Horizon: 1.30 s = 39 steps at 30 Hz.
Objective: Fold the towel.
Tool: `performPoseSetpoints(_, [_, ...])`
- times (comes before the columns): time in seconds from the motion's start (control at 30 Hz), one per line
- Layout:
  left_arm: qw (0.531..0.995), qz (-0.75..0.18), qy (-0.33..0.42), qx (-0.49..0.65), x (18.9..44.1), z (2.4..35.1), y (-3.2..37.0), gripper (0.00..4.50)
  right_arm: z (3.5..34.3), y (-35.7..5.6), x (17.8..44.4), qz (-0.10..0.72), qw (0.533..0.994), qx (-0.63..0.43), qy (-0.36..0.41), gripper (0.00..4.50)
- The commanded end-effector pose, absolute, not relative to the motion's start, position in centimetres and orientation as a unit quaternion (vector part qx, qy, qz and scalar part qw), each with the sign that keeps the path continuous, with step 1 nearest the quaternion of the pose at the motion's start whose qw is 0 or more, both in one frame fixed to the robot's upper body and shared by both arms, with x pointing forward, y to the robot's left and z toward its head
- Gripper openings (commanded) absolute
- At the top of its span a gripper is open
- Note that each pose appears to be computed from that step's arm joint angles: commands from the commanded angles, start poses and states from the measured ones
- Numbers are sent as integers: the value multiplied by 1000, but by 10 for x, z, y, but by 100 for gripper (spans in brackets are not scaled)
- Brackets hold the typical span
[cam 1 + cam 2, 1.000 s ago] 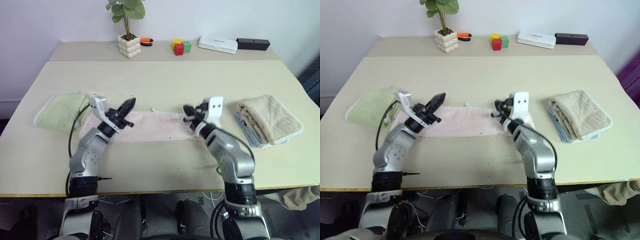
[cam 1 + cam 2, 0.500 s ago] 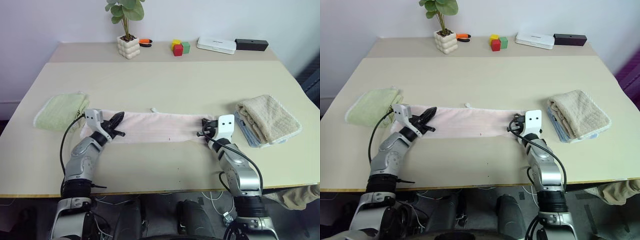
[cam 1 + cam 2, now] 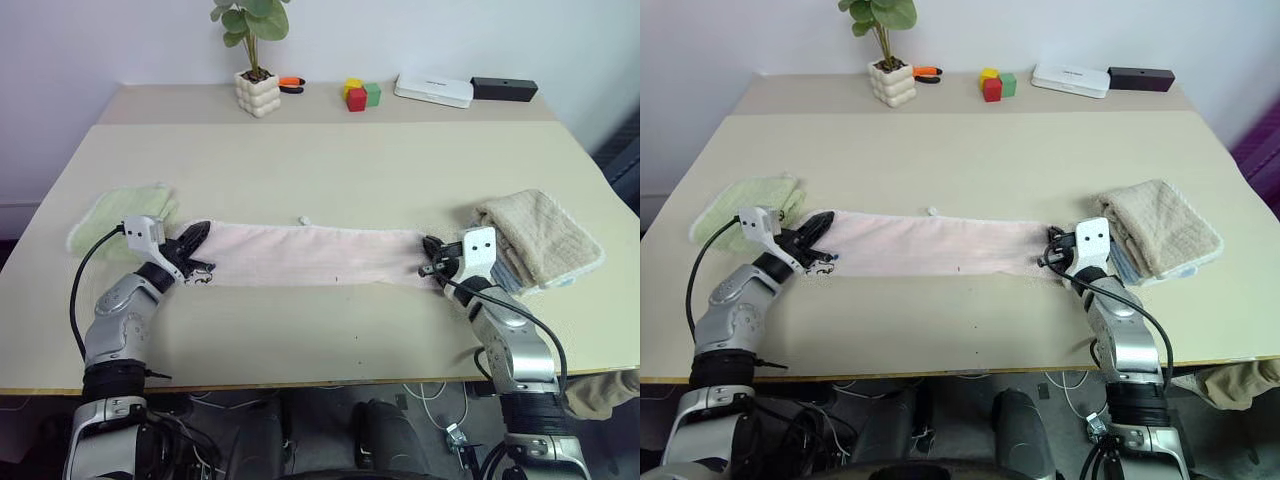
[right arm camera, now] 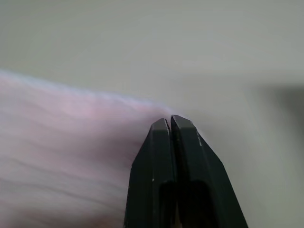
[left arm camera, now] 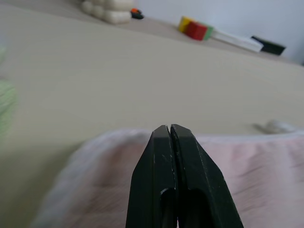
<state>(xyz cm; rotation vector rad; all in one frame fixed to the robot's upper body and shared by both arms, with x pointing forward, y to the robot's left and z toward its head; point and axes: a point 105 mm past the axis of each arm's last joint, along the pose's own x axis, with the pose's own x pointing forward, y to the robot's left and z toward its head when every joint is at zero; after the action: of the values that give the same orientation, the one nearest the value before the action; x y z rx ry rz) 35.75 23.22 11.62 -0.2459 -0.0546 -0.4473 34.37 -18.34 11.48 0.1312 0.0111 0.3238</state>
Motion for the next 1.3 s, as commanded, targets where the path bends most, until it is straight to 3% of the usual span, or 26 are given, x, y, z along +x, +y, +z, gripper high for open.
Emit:
performPoseSetpoints(0.03, [944,-304,-52,-116,350,138,209,97,171,-181,335,202,964,164,-62,149])
performPoseSetpoints(0.23, [916,-390,-60,-68,339,160,200,393,168,-188,303,207,935,288,-12,446])
performPoseSetpoints(0.27, [908,-410,-65,-55,338,165,200,445,163,-190,294,210,926,312,3,450])
performPoseSetpoints(0.5, [871,-486,-64,-33,336,185,204,449,139,-200,254,178,894,402,87,450])
performPoseSetpoints(0.67, [816,-574,-63,-20,320,191,197,449,123,-188,235,168,848,483,138,450])
performPoseSetpoints(0.97, [794,-606,-47,-23,317,193,195,449,104,-186,241,103,821,534,171,450])
performPoseSetpoints(1.3, [764,-644,-5,-25,289,191,209,449,96,-187,263,60,823,540,164,450])
